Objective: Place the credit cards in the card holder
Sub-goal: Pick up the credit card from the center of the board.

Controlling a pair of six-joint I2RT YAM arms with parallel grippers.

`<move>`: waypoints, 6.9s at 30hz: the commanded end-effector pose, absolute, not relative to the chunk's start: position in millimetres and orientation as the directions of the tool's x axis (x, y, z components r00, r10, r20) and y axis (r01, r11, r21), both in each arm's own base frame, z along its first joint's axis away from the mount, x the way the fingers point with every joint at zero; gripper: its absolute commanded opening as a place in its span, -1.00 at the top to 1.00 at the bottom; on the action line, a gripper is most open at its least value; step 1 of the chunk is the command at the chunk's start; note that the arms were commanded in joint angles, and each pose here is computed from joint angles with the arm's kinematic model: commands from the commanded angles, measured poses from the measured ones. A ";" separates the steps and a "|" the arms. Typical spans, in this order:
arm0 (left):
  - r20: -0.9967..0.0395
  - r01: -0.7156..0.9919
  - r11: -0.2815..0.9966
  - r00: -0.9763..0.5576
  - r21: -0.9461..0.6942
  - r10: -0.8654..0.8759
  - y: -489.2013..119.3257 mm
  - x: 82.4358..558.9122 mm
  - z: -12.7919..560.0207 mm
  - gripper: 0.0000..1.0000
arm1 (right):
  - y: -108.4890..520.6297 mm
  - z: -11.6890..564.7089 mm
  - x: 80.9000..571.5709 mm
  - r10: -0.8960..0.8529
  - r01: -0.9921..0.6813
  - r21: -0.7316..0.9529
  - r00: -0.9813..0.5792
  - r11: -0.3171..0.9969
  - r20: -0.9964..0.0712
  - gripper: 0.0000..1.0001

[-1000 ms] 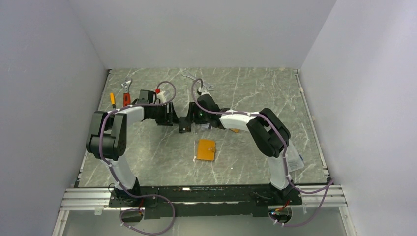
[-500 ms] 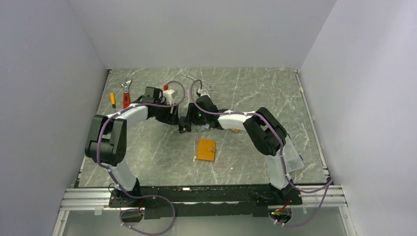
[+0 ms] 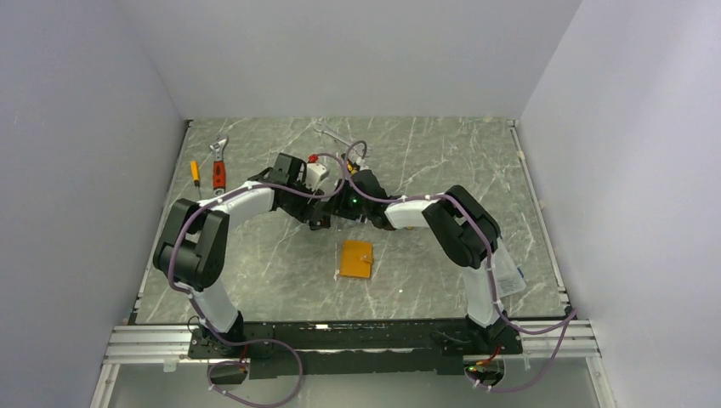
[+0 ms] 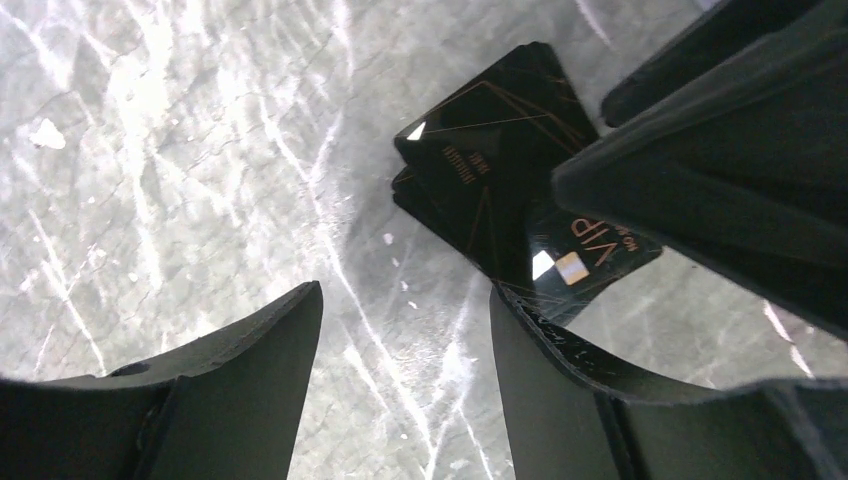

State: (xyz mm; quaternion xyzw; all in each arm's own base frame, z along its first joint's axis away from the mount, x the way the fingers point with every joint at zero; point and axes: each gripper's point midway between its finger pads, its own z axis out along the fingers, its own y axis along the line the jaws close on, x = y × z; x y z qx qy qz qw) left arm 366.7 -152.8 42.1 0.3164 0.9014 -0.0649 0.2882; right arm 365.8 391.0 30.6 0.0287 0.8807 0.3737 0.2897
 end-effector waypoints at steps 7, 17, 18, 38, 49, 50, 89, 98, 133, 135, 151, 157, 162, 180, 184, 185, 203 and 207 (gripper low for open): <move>-0.537 0.607 0.775 -0.600 0.176 0.592 -147.3 386.5 41.8 -0.34 | 372.3 6.7 352.3 0.324 -0.036 0.720 -0.877 0.693 -0.355 0.14; -0.519 0.628 0.749 -0.577 0.212 0.631 -151.2 391.4 37.5 -0.33 | 375.1 0.4 349.3 0.331 -0.022 0.752 -0.889 0.659 -0.316 0.15; -0.515 0.628 0.747 -0.577 0.217 0.634 -150.8 391.0 36.6 -0.33 | 375.3 -0.7 348.6 0.327 -0.023 0.752 -0.892 0.658 -0.313 0.15; -0.576 0.663 0.727 -0.529 0.179 0.623 -167.7 391.5 62.1 -0.29 | 373.9 -6.7 349.1 0.327 -0.011 0.757 -0.898 0.654 -0.295 0.15; -0.512 0.690 0.677 -0.498 0.256 0.700 -169.3 394.1 40.6 -0.28 | 375.9 -3.8 349.1 0.340 0.009 0.766 -0.899 0.642 -0.275 0.11; -0.505 0.694 0.669 -0.491 0.265 0.710 -170.0 393.8 38.7 -0.29 | 376.4 -3.5 348.5 0.342 0.012 0.768 -0.900 0.640 -0.271 0.11; -0.452 0.847 0.530 -0.459 0.035 0.765 -189.9 382.6 14.3 -0.14 | 408.3 83.2 349.6 0.438 -0.114 0.953 -0.868 0.281 -0.233 0.52; -0.488 0.825 0.562 -0.518 -0.067 0.702 -184.0 383.4 20.8 -0.11 | 412.7 81.6 353.1 0.440 -0.104 0.958 -0.871 0.267 -0.218 0.42; -0.588 0.761 0.516 -0.639 -0.392 0.496 -192.4 353.7 64.8 -0.09 | 419.9 63.4 362.3 0.452 -0.045 0.940 -0.868 0.338 -0.204 1.00; -0.601 0.763 0.527 -0.633 -0.374 0.488 -188.2 351.9 73.4 -0.14 | 419.0 68.3 360.9 0.447 -0.057 0.939 -0.869 0.340 -0.215 1.00; -0.718 0.644 0.579 -0.682 -0.499 0.140 -173.9 308.1 180.3 -0.42 | 389.7 163.4 329.4 0.391 -0.282 0.927 -0.846 0.248 -0.362 1.00; -0.736 0.668 0.491 -0.672 -0.559 0.077 -186.1 291.9 199.2 -0.44 | 382.1 208.2 304.4 0.370 -0.357 0.921 -0.843 0.157 -0.390 1.00; -0.748 0.692 0.419 -0.662 -0.588 0.043 -192.9 281.1 210.4 -0.44 | 378.5 228.6 295.2 0.363 -0.393 0.909 -0.834 0.140 -0.417 1.00; -0.715 0.694 0.237 -0.699 -0.680 -0.005 -199.2 271.2 229.6 0.54 | 393.6 233.5 275.8 0.316 -0.435 0.893 -0.837 0.110 -0.447 1.00; -0.701 0.682 0.222 -0.713 -0.697 -0.013 -198.1 273.3 230.3 0.69 | 396.9 247.5 264.3 0.291 -0.467 0.883 -0.840 0.039 -0.457 1.00; -0.696 0.677 0.213 -0.718 -0.704 -0.016 -197.8 273.3 230.7 0.71 | 397.8 251.0 261.0 0.282 -0.475 0.880 -0.842 0.017 -0.460 1.00; -0.684 0.666 0.219 -0.729 -0.713 -0.011 -193.1 270.4 228.3 0.41 | 400.0 256.0 238.7 0.206 -0.506 0.862 -0.842 0.019 -0.499 1.00; -0.706 0.663 0.372 -0.707 -0.650 0.025 -188.1 281.1 204.9 0.08 | 379.2 215.4 245.5 0.143 -0.472 0.827 -0.836 0.306 -0.530 1.00</move>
